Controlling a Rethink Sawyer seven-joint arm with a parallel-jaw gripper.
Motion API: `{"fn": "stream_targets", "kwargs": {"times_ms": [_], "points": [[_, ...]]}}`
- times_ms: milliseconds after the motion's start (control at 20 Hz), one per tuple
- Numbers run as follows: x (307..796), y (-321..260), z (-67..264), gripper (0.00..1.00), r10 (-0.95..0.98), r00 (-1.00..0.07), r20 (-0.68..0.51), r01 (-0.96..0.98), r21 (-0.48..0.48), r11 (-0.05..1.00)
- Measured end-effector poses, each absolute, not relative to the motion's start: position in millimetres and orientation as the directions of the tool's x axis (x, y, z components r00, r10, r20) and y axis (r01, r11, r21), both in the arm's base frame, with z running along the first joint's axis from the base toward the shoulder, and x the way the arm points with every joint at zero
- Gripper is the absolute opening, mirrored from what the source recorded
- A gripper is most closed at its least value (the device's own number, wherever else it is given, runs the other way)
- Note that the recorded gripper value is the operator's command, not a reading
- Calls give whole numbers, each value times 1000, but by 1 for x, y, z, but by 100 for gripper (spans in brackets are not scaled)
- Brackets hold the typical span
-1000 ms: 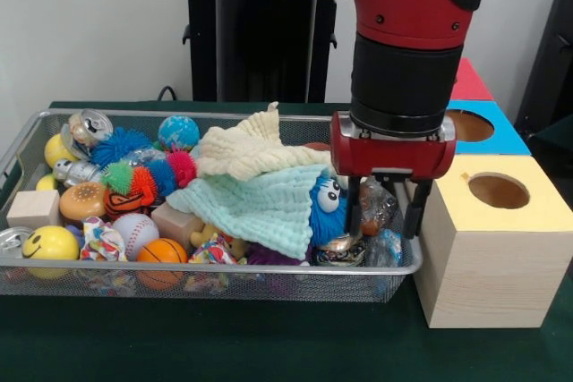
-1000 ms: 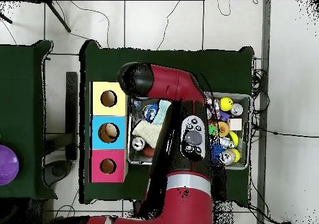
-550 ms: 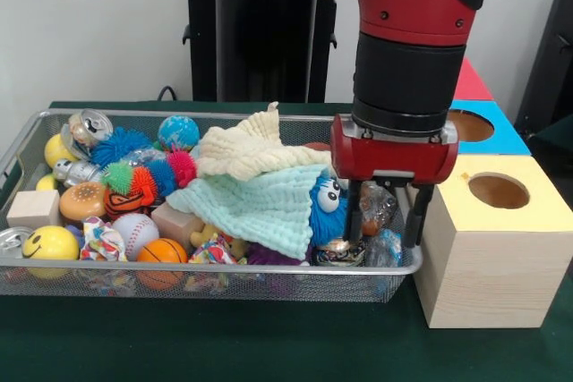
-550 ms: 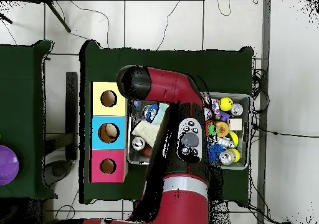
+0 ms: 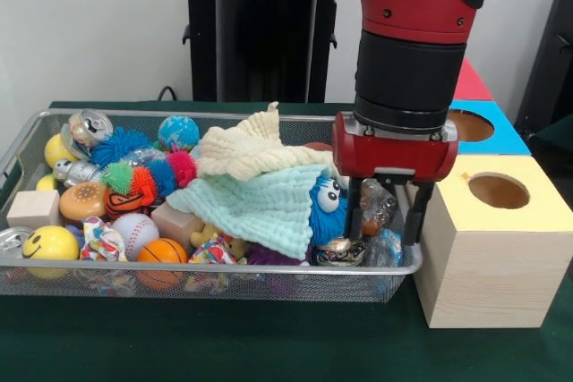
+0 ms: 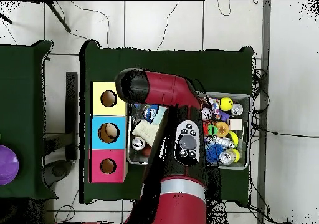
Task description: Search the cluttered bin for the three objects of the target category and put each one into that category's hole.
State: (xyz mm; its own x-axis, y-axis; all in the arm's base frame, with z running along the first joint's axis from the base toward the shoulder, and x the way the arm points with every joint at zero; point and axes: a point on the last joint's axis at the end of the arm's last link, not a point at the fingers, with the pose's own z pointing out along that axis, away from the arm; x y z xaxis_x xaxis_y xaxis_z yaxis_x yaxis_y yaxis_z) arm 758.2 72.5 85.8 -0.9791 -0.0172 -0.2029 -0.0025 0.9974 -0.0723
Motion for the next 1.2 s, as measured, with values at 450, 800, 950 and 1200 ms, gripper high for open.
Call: {"fn": "stream_targets", "kwargs": {"times_ms": [450,800,950,1200], "points": [[740,87,85,100,-38,-983,-179,-23,-88,996],[726,88,78,100,-38,-985,-169,-23,-90,996],[722,88,76,100,-37,-984,-172,-21,-91,996],[716,84,73,100,-33,-981,-189,-15,-95,995]]}}
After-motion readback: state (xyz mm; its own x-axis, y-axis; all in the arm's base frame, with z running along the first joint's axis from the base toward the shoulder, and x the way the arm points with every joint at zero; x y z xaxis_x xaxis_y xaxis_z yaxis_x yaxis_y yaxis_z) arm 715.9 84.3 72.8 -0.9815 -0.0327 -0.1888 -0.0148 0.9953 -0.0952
